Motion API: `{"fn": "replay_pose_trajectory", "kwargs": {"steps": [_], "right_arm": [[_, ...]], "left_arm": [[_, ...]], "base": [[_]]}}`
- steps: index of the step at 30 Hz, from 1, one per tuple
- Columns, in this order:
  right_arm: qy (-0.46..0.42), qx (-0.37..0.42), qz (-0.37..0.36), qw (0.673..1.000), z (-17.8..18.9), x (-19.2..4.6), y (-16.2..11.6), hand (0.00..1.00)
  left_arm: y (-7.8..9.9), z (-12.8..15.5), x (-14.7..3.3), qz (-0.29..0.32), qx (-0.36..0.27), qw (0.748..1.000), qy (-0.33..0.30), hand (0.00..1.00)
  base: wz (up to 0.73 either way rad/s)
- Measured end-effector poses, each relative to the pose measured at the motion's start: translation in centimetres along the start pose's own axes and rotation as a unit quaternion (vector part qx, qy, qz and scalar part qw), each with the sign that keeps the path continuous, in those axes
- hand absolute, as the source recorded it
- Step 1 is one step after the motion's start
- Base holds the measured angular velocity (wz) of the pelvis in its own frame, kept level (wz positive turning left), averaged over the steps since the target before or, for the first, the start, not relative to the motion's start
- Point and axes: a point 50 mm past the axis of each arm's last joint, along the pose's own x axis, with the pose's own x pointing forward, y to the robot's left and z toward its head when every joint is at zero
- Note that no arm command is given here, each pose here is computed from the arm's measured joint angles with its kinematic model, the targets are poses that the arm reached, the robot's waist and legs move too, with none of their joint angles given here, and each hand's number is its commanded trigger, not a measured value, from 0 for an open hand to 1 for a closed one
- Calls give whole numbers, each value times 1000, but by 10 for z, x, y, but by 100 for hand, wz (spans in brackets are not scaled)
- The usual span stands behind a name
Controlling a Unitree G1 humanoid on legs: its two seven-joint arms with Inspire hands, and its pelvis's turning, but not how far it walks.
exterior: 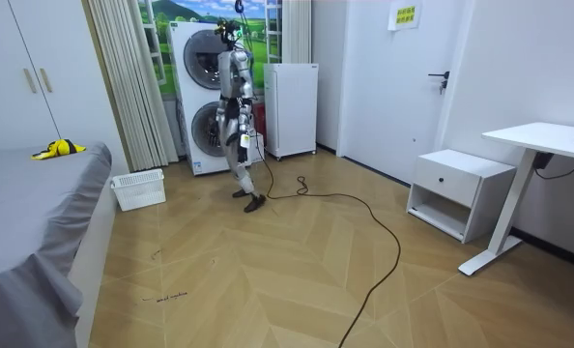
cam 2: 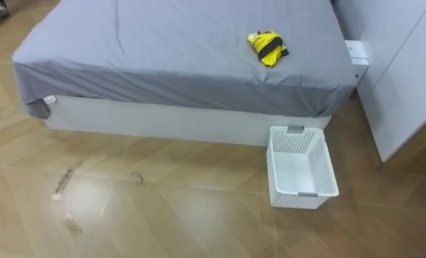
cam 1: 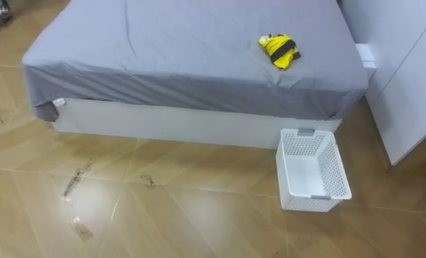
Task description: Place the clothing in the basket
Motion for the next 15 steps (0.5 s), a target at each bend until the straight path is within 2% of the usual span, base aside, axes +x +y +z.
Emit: {"fn": "replay_pose_trajectory", "kwargs": {"steps": [3, 5, 8, 11, 15], "right_arm": [[-6, 1, -16, 1000, 6, 0, -7, 0], [-8, -2, -14, 1000, 9, 0, -5, 0], [-4, -7, -17, 1000, 7, 0, -6, 0], [-10, -6, -23, 1000, 9, 0, -7, 0], [-23, 0, -30, 999, 10, 1, -1, 0]], "left_arm": [[-9, 2, -1, -16, -32, 999, -11, 0], [4, -15, -5, 4, -34, 999, 10, 0], [10, -27, -8, 9, -31, 999, 27, 0], [4, -21, -6, -7, -31, 999, 18, 0], [8, -16, -5, -3, -29, 1000, 12, 0]], "base": [[-3], [-72], [-28], [12], [-22]]}}
